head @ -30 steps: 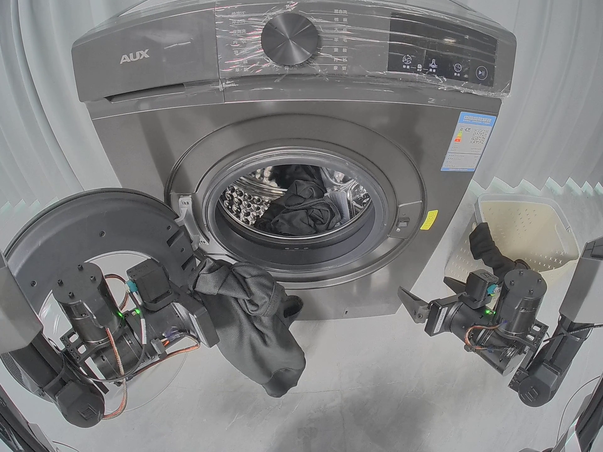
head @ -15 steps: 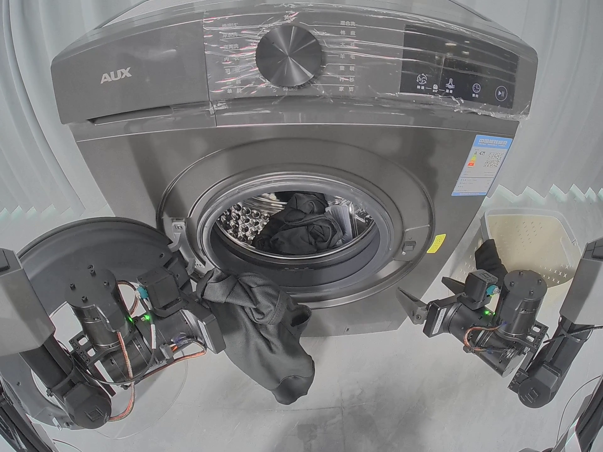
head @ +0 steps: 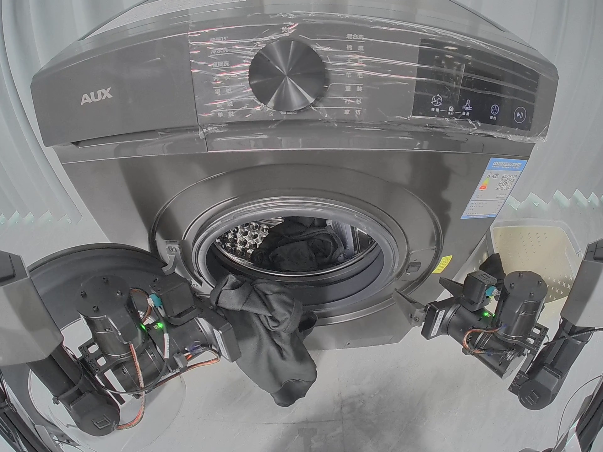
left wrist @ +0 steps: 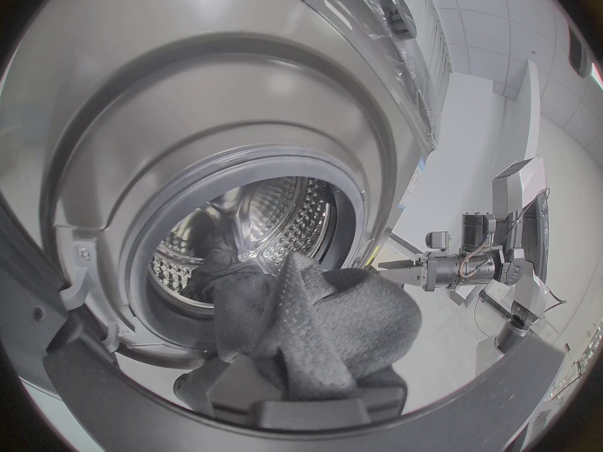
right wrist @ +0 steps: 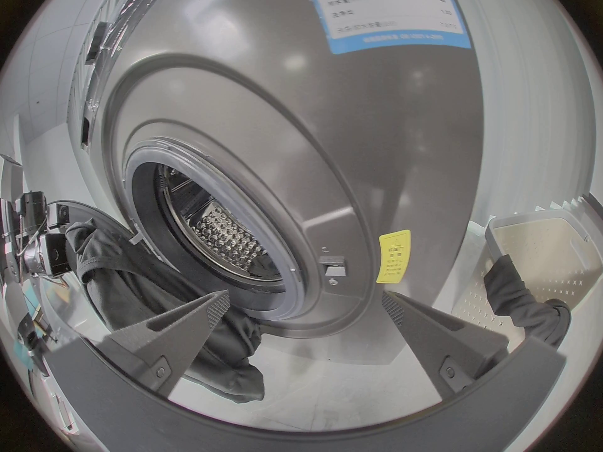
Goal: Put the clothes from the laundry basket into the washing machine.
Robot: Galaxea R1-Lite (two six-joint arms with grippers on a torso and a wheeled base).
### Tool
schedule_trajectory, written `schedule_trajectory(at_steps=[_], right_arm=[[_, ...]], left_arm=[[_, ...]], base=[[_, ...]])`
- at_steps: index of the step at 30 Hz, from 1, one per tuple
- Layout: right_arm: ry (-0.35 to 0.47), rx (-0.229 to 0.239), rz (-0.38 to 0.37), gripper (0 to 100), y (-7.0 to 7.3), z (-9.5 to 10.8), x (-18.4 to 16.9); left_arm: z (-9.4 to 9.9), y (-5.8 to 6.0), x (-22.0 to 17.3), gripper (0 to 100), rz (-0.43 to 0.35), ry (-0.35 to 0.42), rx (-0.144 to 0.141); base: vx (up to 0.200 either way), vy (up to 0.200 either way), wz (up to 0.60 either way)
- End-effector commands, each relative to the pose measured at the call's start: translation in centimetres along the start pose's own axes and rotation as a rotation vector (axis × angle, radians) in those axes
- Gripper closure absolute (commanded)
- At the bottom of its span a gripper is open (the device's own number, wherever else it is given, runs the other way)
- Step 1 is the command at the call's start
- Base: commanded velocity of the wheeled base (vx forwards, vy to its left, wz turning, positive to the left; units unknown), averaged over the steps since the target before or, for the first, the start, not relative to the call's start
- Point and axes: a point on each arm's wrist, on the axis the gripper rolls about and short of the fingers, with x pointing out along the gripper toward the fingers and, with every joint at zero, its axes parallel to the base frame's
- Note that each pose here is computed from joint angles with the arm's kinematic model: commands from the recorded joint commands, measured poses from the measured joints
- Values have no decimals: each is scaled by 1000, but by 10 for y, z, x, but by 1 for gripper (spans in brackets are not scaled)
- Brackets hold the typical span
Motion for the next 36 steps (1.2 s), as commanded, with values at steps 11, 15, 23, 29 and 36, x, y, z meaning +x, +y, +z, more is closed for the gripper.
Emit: schedule_trajectory(at_steps=[11,15,23,29,36], right_arm=[[-11,-4,70,0,17,4,-11],[-11,-4,72,0,17,4,-12],[-1,-6,71,0,16,2,-13],[0,-6,73,0,16,2,-12],[5,-7,72,0,16,0,-11]], left_arm=[[-41,-6,98,100,-54,2,-6],[-50,-3,125,100,-36,-36,-4],[-67,25,188,100,83,-140,-3],[-59,39,207,100,124,-106,-9],[-52,69,238,100,227,-120,-9]], base=[[0,0,0],[0,0,0],[0,0,0],[0,0,0],[0,0,0]])
